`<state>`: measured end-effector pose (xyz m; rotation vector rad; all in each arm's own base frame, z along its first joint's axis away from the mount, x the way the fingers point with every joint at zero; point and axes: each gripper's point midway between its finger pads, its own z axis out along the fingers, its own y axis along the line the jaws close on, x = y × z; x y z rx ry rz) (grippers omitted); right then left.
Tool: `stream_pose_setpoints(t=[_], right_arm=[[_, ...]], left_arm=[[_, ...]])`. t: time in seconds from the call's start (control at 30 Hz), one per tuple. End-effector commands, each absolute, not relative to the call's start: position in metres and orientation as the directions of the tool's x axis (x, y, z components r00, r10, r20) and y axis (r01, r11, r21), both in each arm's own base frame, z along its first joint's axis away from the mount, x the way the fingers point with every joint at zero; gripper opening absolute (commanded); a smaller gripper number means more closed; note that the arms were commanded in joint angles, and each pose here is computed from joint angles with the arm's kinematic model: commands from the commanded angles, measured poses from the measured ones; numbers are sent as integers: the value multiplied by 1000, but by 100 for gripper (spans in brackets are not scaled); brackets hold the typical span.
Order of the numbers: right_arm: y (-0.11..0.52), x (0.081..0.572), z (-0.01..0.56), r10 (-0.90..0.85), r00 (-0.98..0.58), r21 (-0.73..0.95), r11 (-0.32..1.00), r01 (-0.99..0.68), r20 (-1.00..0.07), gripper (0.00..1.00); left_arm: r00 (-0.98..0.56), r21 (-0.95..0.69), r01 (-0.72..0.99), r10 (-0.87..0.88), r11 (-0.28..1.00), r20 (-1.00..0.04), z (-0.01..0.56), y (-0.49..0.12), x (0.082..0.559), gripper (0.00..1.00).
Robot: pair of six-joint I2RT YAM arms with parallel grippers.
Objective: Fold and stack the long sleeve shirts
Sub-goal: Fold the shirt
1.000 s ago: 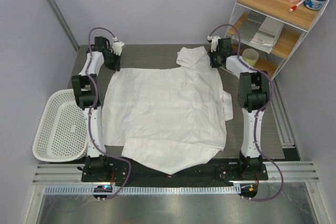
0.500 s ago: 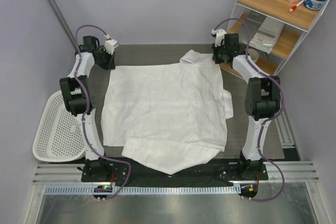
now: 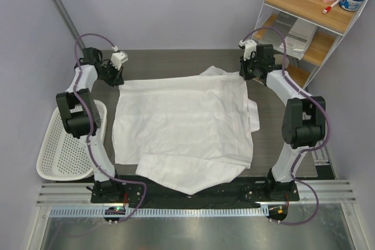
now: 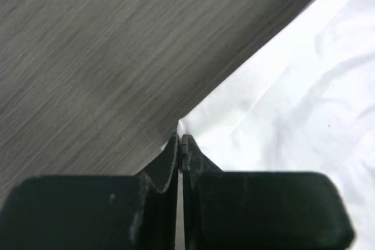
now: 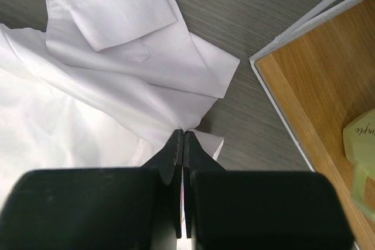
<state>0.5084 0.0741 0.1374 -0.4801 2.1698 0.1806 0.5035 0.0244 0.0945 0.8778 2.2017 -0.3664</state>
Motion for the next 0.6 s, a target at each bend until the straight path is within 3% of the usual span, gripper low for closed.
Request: stream_pose_setpoints(t=[0.0, 0.43, 0.53, 0.57], right_arm=[[71, 493, 163, -291, -482, -74, 904, -420, -826, 1], [76, 430, 101, -349, -600, -5, 867, -498, -720, 1], [77, 422, 80, -365, -636, 15, 860, -510, -680, 1], [77, 422, 77, -366, -642, 19, 860, -510, -674, 1]], left_arm=[[-404, 87, 749, 558, 656, -725, 110, 24, 486, 0], [-362, 118, 827, 681, 550, -637, 76, 27, 443, 0], [-365, 112, 838, 700, 535, -614, 65, 29, 438, 3], [-363, 112, 842, 707, 529, -607, 63, 30, 437, 8]])
